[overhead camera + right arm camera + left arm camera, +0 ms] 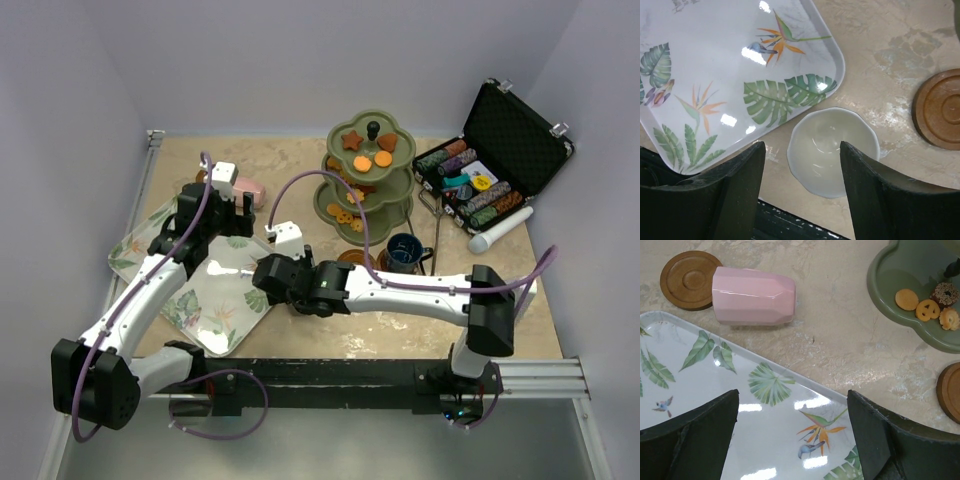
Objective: Serve the afternoon tea
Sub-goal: Adjust the cup at the center of the board, then pick up the cup at the center of the board.
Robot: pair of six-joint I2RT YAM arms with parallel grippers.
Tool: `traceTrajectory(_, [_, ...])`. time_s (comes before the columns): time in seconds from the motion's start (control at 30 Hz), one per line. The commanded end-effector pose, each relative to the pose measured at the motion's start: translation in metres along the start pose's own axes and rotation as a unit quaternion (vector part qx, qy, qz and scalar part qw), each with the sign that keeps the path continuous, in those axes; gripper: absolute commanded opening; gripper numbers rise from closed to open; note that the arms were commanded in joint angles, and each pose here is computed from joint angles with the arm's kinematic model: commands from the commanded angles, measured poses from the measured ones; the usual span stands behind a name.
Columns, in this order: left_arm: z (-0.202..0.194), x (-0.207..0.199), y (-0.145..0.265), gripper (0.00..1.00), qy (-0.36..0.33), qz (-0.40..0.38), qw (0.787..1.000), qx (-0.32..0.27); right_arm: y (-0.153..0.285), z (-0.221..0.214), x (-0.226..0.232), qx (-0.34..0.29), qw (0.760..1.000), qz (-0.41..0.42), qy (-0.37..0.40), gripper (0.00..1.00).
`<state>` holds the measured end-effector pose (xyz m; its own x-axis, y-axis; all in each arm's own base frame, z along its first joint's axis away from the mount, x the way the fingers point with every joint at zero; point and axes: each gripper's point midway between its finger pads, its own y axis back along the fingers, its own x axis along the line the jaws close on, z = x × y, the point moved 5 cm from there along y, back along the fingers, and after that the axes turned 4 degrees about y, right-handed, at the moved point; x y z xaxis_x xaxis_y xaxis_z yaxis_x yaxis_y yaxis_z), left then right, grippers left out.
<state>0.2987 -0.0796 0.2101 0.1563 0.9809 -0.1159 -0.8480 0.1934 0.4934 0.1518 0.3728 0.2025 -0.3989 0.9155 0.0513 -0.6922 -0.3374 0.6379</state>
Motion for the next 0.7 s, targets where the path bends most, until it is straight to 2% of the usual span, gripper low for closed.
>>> traceTrajectory(0.0, [0.007, 0.001, 0.005, 0.94, 0.003, 0.003, 1.000, -0.020, -0.017, -0.008, 0.016, 0.009, 1.000, 0.018, -0.021, 0.63])
traceTrajectory(0.1, [0.007, 0.001, 0.005, 0.94, 0.003, 0.004, 1.000, -0.020, -0.027, -0.022, 0.019, 0.027, 0.999, 0.019, -0.014, 0.61])
traceTrajectory(0.23, [0.007, 0.001, 0.005, 0.94, 0.003, 0.005, 1.000, -0.021, -0.037, -0.036, 0.020, 0.038, 0.999, 0.024, -0.008, 0.50])
traceTrajectory(0.33, [0.006, 0.002, 0.005, 0.94, 0.003, 0.005, 1.000, -0.021, -0.040, -0.040, 0.021, 0.036, 0.999, 0.034, -0.001, 0.34])
traceTrajectory(0.47, [0.006, 0.002, 0.005, 0.94, 0.003, 0.006, 1.000, -0.020, -0.037, -0.039, 0.020, 0.025, 0.998, 0.053, 0.026, 0.00])
traceTrajectory(0.67, [0.005, 0.002, 0.004, 0.94, 0.002, 0.008, 1.000, -0.017, -0.008, -0.011, -0.003, -0.026, 0.989, 0.068, 0.128, 0.00])
